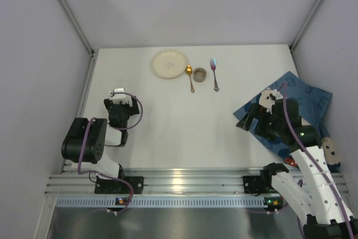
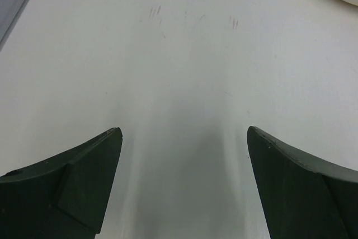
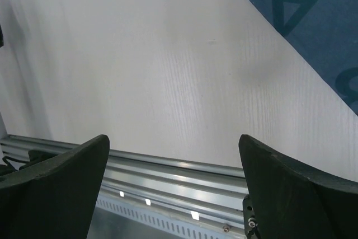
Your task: Set the dinner table for one person
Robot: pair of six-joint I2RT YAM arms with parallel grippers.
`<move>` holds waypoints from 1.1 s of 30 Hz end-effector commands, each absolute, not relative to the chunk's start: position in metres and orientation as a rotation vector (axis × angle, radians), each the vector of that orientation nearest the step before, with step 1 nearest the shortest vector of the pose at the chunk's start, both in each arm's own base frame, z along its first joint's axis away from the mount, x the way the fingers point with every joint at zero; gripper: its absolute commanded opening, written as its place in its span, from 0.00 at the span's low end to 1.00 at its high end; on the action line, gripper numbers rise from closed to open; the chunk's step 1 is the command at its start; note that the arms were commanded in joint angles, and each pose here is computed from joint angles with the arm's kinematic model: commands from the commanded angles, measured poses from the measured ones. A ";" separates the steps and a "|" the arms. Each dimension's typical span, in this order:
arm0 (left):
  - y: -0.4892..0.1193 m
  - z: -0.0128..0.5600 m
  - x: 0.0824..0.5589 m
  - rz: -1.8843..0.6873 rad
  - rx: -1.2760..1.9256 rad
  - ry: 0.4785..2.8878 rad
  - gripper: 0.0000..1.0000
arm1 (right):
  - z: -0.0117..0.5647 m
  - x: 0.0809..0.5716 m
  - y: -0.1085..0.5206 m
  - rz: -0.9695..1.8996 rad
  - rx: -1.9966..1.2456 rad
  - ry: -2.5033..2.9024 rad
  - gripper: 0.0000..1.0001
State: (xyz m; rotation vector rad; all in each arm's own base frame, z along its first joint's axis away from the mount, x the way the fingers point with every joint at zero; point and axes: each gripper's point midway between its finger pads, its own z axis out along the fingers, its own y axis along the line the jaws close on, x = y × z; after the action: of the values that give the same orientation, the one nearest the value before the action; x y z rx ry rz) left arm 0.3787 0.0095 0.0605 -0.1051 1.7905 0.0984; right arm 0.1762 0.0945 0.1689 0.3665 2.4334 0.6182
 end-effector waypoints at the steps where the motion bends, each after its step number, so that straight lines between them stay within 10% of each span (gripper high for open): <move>1: 0.007 0.085 0.391 0.067 -0.111 1.701 0.98 | 0.180 0.179 0.094 0.612 0.366 2.415 1.00; 16: -0.021 0.125 0.401 0.153 0.025 1.743 0.98 | 0.149 0.158 0.107 0.737 0.438 2.473 1.00; 33: -0.116 0.264 0.354 -0.408 -0.184 1.986 0.99 | 0.121 0.312 0.047 0.037 0.402 2.612 0.99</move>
State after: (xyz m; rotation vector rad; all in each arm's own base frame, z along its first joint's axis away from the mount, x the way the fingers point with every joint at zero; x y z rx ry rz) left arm 0.3864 -0.1057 0.2769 -0.1738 1.8811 -0.3226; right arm 0.2829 0.0678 0.1194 0.4143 2.6657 0.2022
